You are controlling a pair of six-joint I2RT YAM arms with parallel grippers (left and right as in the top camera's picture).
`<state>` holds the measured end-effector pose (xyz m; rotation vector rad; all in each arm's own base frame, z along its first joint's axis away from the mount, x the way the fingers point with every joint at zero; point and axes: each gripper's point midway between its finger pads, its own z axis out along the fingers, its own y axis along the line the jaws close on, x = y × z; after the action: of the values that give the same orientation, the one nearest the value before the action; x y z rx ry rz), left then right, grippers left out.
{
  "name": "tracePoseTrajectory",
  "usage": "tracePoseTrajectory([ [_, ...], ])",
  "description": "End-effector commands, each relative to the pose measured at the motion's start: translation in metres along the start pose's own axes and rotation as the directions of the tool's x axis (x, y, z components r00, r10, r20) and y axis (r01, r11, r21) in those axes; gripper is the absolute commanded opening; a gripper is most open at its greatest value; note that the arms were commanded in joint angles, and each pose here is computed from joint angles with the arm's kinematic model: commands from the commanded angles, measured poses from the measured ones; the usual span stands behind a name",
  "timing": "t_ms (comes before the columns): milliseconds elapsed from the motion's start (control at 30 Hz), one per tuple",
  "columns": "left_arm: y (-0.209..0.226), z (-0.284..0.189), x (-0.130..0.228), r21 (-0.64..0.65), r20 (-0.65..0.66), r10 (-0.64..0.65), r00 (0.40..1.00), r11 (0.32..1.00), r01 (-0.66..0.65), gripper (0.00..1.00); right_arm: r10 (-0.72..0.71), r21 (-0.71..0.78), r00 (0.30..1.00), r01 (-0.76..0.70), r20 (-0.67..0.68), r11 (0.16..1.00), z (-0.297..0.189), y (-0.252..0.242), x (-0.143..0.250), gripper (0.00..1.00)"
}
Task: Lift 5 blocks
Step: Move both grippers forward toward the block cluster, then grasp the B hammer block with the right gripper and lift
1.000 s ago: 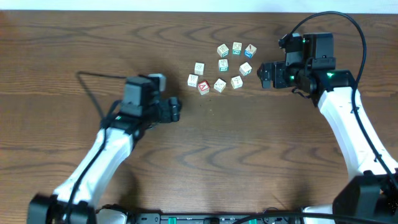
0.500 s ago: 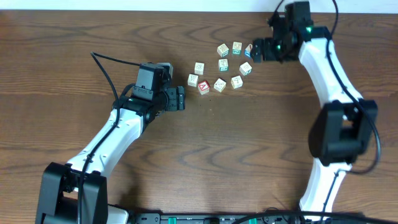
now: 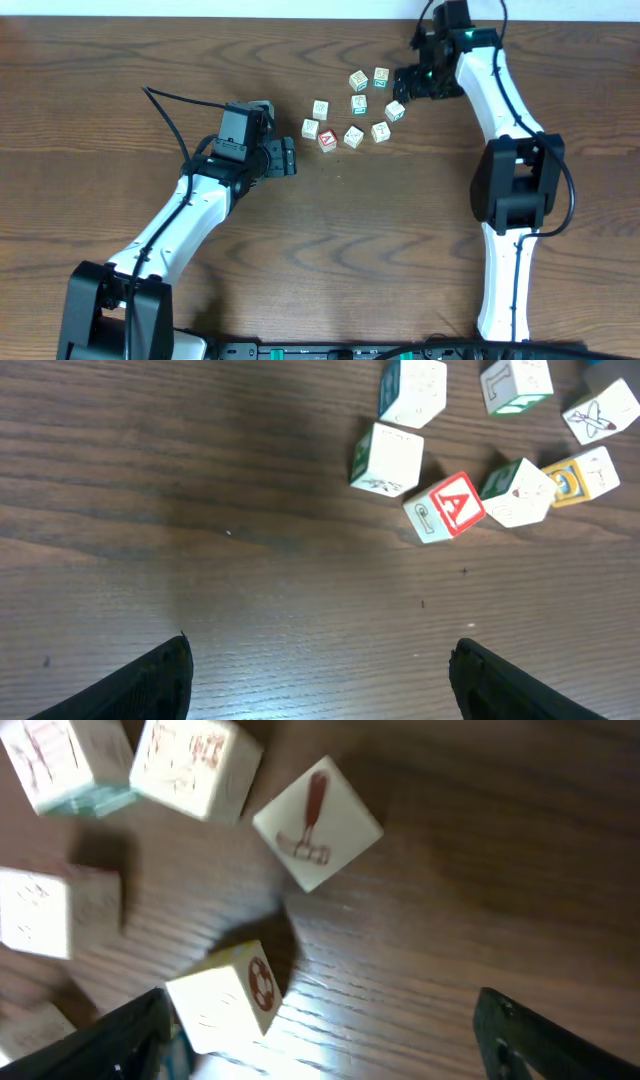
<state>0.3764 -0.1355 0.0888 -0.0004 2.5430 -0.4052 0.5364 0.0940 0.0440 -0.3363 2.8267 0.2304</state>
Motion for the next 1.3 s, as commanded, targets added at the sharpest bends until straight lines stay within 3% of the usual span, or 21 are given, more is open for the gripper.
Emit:
tracePoseTrajectory([
  [0, -0.011, 0.003, -0.004, 0.006, 0.003, 0.001, 1.0, 1.0, -0.001, 0.83, -0.165, 0.071, 0.986, 0.164, 0.015, 0.984, -0.006, -0.004, -0.01, 0.87],
  [67, -0.019, 0.007, 0.001, 0.014, -0.012, 0.017, 1.0, 1.0, -0.017, 0.83, -0.196, 0.097, 0.98, 0.194, 0.018, 0.976, -0.007, -0.008, -0.012, 0.86],
  [233, -0.024, 0.021, 0.011, -0.009, -0.031, 0.018, 0.999, 1.0, -0.019, 0.82, -0.269, 0.114, 0.962, 0.261, 0.055, 0.959, -0.007, -0.01, -0.024, 0.99],
  [367, -0.023, 0.03, 0.01, -0.018, -0.021, 0.014, 1.0, 1.0, -0.014, 0.82, -0.275, 0.129, 0.957, 0.263, 0.089, 0.956, -0.001, -0.012, -0.033, 0.99],
  [667, -0.027, 0.03, -0.001, -0.001, 0.023, 0.016, 1.0, 1.0, -0.016, 0.83, -0.294, 0.119, 0.954, 0.285, 0.065, 0.951, 0.042, -0.013, -0.028, 0.94],
  [933, -0.023, 0.03, -0.003, -0.024, 0.036, 0.016, 0.999, 1.0, -0.016, 0.83, -0.34, 0.101, 0.937, 0.332, 0.075, 0.938, 0.056, 0.0, -0.029, 0.77],
  [1267, -0.023, 0.03, -0.003, -0.024, 0.035, 0.016, 0.999, 1.0, -0.016, 0.83, -0.457, 0.111, 0.883, 0.446, 0.109, 0.888, 0.058, 0.023, -0.041, 0.8],
])
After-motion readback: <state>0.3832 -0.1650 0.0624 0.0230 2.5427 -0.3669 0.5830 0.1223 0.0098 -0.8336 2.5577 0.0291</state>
